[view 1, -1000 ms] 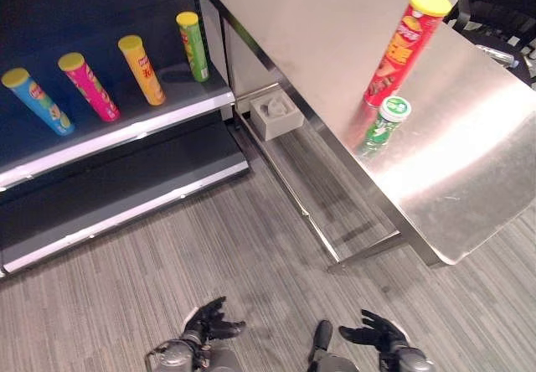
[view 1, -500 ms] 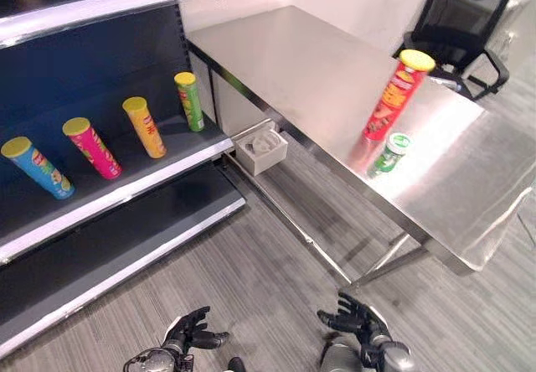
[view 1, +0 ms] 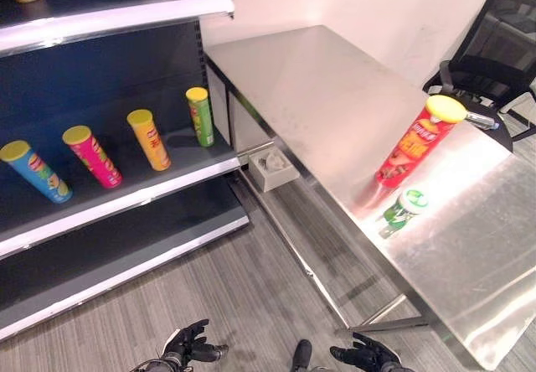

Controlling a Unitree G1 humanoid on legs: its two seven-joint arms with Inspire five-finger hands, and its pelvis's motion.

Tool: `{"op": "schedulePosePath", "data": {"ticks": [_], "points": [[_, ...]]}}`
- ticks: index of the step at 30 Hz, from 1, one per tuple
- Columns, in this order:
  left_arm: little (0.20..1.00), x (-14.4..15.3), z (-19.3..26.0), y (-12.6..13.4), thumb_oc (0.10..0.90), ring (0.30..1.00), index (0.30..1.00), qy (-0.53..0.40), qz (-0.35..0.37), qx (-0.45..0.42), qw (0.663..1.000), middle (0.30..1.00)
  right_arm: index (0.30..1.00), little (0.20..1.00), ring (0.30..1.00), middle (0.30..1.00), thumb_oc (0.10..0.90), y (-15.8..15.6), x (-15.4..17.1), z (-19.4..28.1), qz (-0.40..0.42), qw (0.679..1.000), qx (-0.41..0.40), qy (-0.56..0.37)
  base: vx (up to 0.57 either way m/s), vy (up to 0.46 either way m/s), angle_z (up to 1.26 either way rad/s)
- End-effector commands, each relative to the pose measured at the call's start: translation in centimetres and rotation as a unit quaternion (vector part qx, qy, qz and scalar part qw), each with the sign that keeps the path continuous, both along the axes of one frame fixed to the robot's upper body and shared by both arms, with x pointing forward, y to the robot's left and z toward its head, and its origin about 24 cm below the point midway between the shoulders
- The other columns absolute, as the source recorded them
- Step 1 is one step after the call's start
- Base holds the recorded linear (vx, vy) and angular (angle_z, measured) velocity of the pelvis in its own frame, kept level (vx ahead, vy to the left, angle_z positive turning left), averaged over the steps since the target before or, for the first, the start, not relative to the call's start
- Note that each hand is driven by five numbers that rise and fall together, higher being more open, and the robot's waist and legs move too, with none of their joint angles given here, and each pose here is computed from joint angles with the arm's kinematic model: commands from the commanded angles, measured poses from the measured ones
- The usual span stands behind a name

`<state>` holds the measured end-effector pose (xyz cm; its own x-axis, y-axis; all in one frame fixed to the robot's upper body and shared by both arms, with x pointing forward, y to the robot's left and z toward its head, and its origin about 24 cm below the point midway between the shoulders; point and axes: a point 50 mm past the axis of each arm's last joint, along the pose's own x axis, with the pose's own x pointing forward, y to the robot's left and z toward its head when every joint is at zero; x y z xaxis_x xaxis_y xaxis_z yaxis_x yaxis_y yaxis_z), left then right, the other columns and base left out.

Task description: Put the goods on the table back onto the shelves and tidy them up.

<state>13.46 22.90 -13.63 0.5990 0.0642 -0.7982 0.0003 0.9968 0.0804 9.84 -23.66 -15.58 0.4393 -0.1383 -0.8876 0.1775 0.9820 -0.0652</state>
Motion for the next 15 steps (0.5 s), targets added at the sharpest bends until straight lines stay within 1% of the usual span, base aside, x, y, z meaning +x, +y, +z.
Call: {"op": "schedulePosePath", "data": {"ticks": [1, 3, 5, 7, 8, 9, 10, 11, 12, 13, 14, 15], "points": [[0.900, 4.4, 2.3, -0.5, 0.800, 0.900, 0.900, -0.085, -0.032, -0.004, 0.996, 0.900, 0.900, 0.900, 0.900, 0.900, 0.800, -2.2, -0.7, 0.3, -0.016, 0.999, -0.033, 0.018, 0.05, 0.101, -0.03], [0.900, 4.3, 2.0, -0.7, 0.800, 0.900, 0.900, -0.078, -0.037, -0.001, 0.996, 0.900, 0.900, 0.900, 0.900, 0.900, 0.800, -2.5, -1.5, 0.1, -0.023, 0.998, -0.036, 0.037, 0.04, 0.155, 0.02], [0.900, 4.5, 1.9, -1.1, 0.800, 0.900, 0.900, -0.074, -0.045, 0.003, 0.996, 0.900, 0.900, 0.900, 0.900, 0.900, 0.800, -2.6, -2.2, 0.0, -0.021, 0.998, -0.039, 0.049, 0.03, 0.176, -0.51], [0.900, 4.3, 1.7, -1.3, 0.800, 0.900, 0.900, -0.068, -0.044, 0.001, 0.997, 0.900, 0.900, 0.900, 0.900, 0.900, 0.800, -2.8, -2.6, -0.1, -0.036, 0.997, -0.039, 0.056, 0.07, 0.215, -1.17], [0.900, 4.1, 1.5, -1.4, 0.800, 0.900, 0.900, -0.064, -0.042, -0.004, 0.997, 0.900, 0.900, 0.900, 0.900, 0.900, 0.800, -3.4, -3.5, -0.1, -0.080, 0.994, -0.043, 0.060, 0.06, 0.218, -1.33], [0.900, 4.1, 1.5, -1.4, 0.800, 0.900, 0.900, -0.064, -0.042, -0.004, 0.997, 0.900, 0.900, 0.900, 0.900, 0.900, 0.800, -3.4, -3.5, -0.1, -0.080, 0.994, -0.043, 0.060, 0.05, 0.243, -1.34], [0.900, 3.8, 1.3, -1.1, 0.800, 0.900, 0.900, -0.058, -0.036, -0.002, 0.998, 0.900, 0.900, 0.900, 0.900, 0.900, 0.800, -4.2, -3.9, 0.1, -0.123, 0.990, -0.050, 0.055, 0.04, 0.206, -0.69], [0.900, 3.6, 1.3, -0.3, 0.800, 0.900, 0.900, -0.055, -0.019, 0.003, 0.998, 0.900, 0.900, 0.900, 0.900, 0.900, 0.800, -6.3, -4.5, 0.8, -0.225, 0.972, -0.064, 0.031, 0.05, 0.262, -0.48], [0.900, 3.5, 1.4, 0.3, 0.800, 0.900, 0.900, -0.056, -0.010, 0.006, 0.998, 0.900, 0.900, 0.900, 0.900, 0.900, 0.800, -7.9, -5.4, 1.4, -0.274, 0.958, -0.076, 0.024, 0.03, 0.177, -0.30], [0.900, 3.5, 1.5, 0.3, 0.800, 0.900, 0.900, -0.056, -0.010, 0.006, 0.998, 0.900, 0.900, 0.900, 0.900, 0.900, 0.800, -7.9, -5.4, 1.4, -0.274, 0.958, -0.075, 0.024, 0.05, 0.133, -0.58], [0.900, 3.0, 1.5, 1.0, 0.800, 0.900, 0.900, -0.055, 0.005, 0.003, 0.998, 0.900, 0.900, 0.900, 0.900, 0.900, 0.800, -11.6, -7.1, 3.2, -0.355, 0.928, -0.116, 0.002, 0.06, 0.109, -0.56], [0.900, 2.7, 1.6, 1.3, 0.800, 0.900, 0.900, -0.055, 0.005, 0.003, 0.998, 0.900, 0.900, 0.900, 0.900, 0.900, 0.800, -14.0, -7.7, 4.7, -0.393, 0.907, -0.150, -0.017, 0.06, 0.109, -0.46]]}}
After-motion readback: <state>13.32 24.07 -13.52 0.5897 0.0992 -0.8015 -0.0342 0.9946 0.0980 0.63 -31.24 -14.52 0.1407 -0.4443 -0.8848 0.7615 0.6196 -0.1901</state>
